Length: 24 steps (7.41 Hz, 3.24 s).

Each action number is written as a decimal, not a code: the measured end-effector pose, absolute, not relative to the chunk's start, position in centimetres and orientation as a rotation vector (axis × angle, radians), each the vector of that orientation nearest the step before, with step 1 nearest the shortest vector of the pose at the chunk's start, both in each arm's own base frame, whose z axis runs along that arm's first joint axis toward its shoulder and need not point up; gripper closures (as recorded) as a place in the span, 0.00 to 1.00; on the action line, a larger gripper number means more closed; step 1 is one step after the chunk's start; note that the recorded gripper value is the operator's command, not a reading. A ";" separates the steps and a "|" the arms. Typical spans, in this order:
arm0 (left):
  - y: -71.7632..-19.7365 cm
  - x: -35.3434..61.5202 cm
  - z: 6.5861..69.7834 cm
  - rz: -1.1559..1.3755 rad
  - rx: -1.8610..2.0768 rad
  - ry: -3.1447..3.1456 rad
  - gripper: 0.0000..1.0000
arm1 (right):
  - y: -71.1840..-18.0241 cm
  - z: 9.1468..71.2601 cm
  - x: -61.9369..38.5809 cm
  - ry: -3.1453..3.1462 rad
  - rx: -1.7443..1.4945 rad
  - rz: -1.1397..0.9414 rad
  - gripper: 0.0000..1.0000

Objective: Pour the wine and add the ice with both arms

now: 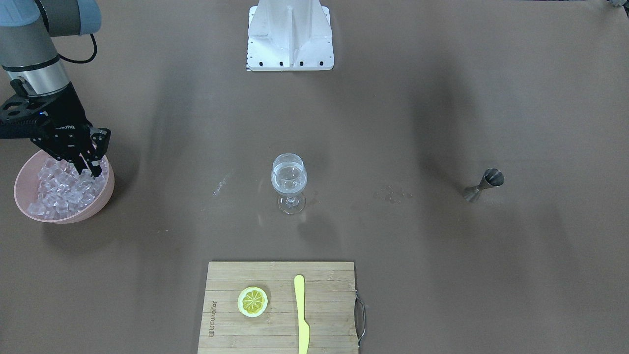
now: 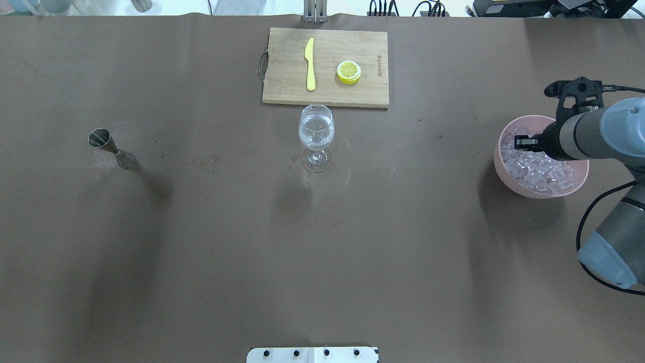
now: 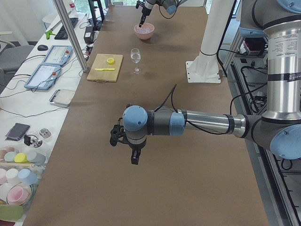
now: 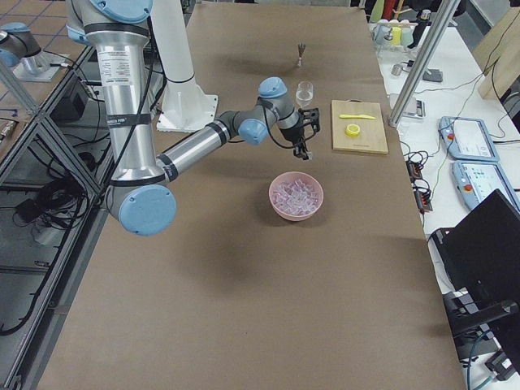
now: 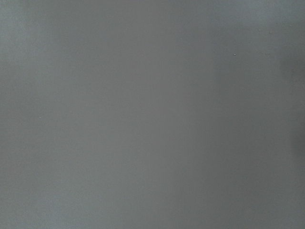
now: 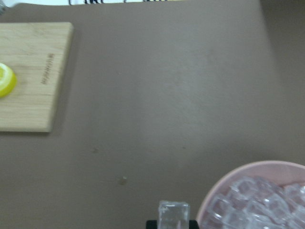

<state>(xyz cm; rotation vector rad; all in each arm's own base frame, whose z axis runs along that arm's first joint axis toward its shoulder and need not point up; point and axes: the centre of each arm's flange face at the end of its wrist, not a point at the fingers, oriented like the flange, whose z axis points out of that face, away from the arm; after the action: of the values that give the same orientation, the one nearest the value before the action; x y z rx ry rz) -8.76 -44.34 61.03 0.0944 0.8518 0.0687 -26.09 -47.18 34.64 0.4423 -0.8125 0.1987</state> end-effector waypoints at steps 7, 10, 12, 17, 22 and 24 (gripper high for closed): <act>-44.5 -8.7 60.6 0.070 0.102 0.857 0.02 | -46.1 15.5 -39.8 -1.017 0.374 0.397 1.00; -44.5 -8.7 60.6 0.069 0.100 0.859 0.02 | -45.6 10.1 -45.4 -0.954 0.345 0.441 1.00; -44.5 -8.7 60.8 0.068 0.097 0.859 0.02 | -45.5 8.3 -48.2 -0.894 0.332 0.442 1.00; -44.3 -8.7 61.1 0.065 0.090 0.860 0.02 | -45.9 6.7 -50.3 -0.822 0.312 0.430 1.00; -44.3 -8.7 61.1 0.066 0.091 0.860 0.02 | -46.1 6.7 -50.8 -0.803 0.309 0.414 0.83; -44.3 -8.7 61.0 0.066 0.092 0.860 0.02 | -46.2 6.7 -50.8 -0.803 0.309 0.415 0.01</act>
<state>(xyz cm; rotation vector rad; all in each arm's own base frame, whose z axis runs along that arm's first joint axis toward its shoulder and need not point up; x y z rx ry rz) -8.71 -44.33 61.04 0.0921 0.8603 0.0664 -50.83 -46.19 6.69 0.3087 -0.8034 0.4145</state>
